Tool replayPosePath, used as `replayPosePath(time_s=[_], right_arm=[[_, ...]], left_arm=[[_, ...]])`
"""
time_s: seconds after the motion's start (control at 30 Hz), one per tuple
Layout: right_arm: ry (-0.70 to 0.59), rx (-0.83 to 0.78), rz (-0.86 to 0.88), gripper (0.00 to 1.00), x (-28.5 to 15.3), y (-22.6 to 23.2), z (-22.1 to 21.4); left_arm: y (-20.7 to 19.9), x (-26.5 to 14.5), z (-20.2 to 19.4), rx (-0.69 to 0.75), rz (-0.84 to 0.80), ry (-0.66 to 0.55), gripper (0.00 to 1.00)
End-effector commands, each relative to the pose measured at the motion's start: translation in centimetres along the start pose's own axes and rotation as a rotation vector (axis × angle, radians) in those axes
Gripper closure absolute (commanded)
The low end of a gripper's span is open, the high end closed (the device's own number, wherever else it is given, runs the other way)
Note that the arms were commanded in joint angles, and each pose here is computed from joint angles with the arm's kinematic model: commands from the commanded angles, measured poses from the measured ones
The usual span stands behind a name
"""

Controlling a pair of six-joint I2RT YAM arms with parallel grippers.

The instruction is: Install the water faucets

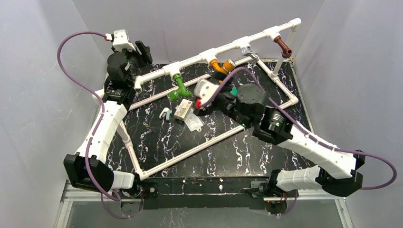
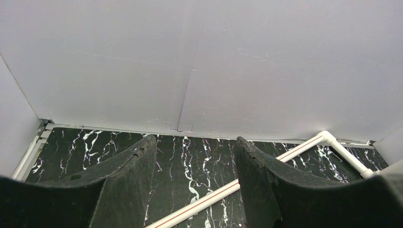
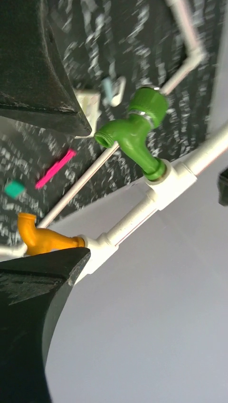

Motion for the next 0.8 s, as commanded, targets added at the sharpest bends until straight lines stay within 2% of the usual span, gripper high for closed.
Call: replayPosePath(time_s=[0.0, 0.13, 0.33, 0.63, 0.77], right_arm=[[-0.029, -0.418, 0.057, 0.06, 0.6, -0.4, 0.7], [0.011, -0.679, 0.101, 0.05, 1.8, 0.9, -0.2], [0.059, -0.958, 0.079, 0.05, 3.9, 2.7, -0.4], [0.093, -1.048, 0.056, 0.06, 7.2, 4.3, 0.1], [0.112, -1.048, 0.026, 0.11, 8.2, 4.5, 0.0]], left_arm=[[8.4, -2.7, -19.1, 0.115, 0.252, 0.573, 0.41], [8.5, -2.7, -19.0, 0.119, 0.254, 0.574, 0.41], [8.5, -2.7, -19.0, 0.120, 0.255, 0.572, 0.41], [8.5, -2.7, -19.2, 0.118, 0.252, 0.578, 0.41], [8.4, -2.7, -19.2, 0.118, 0.251, 0.580, 0.41]])
Point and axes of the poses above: each gripper's point midway between its finger pads, its own x axis out along the fingers, its own y axis along the line the jaws close on, z = x × y, the point moved 1 cm from there along -x, back along the fingers, and after that the axes turned 14 degrees about -x, right-handed, at the moved point
